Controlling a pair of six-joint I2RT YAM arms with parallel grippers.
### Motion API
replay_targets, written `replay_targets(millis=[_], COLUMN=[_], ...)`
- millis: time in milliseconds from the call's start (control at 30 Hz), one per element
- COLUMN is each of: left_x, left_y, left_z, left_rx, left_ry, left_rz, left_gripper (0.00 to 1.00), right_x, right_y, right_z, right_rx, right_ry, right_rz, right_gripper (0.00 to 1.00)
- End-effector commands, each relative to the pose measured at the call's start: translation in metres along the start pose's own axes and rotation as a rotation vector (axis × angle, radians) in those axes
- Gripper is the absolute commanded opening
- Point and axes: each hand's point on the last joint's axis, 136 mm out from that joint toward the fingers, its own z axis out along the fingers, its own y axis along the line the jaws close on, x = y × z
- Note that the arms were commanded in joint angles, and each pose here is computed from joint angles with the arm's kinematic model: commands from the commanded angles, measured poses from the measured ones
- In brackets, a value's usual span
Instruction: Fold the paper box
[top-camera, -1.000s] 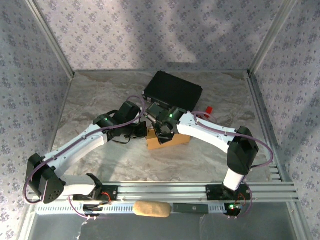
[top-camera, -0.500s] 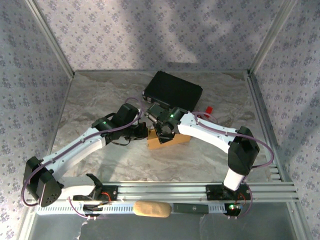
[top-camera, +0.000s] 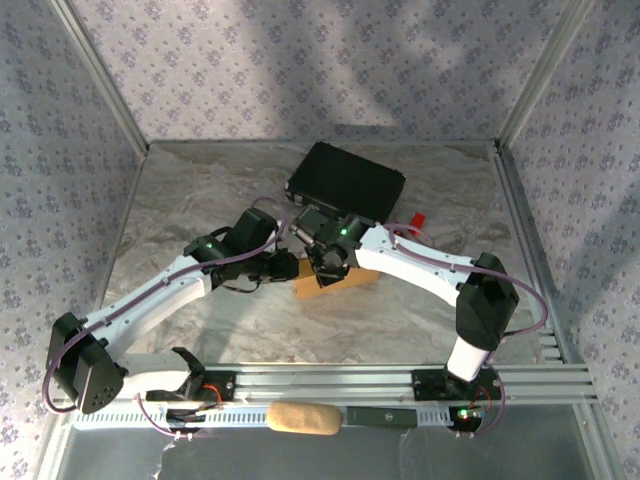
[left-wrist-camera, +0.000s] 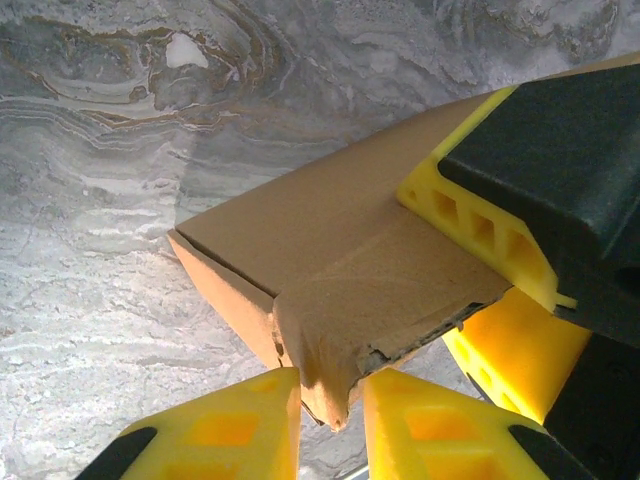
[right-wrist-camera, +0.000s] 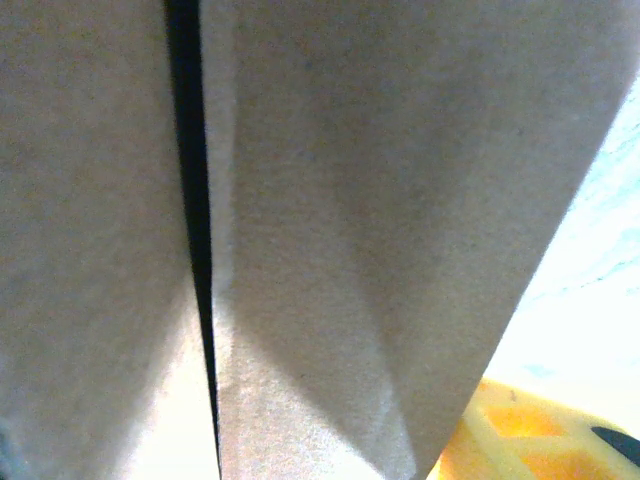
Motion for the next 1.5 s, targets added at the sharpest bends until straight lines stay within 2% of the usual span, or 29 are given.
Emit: replay_targets(millis=[0, 267, 1033, 1467], left_x=[0.002, 0.004, 0.006, 0.019], left_y=[0.000, 0.003, 0.005, 0.021], left_z=[-0.002, 0.000, 0.003, 0.010], left_rx=[-0.003, -0.018, -0.030, -0.099], left_ry=[0.012, 0.022, 0.013, 0.032], left_rz=[0.011, 0.013, 0.004, 0.009], left_gripper=[0.20, 0.19, 0.06, 0.03], right_x=[-0.004, -0.003, -0.002, -0.002], right_y=[-0.017, -0.016, -0.016, -0.016], right_z=[0.011, 0.012, 0.015, 0.018], right_rx=[0.064, 0.065, 0.070, 0.073], right_ry=[-0.029, -0.024, -0.011, -0.007], right_rz=[0.143, 0.145, 0.147, 0.145], right_gripper=[0.51, 0.52, 0.51, 0.51])
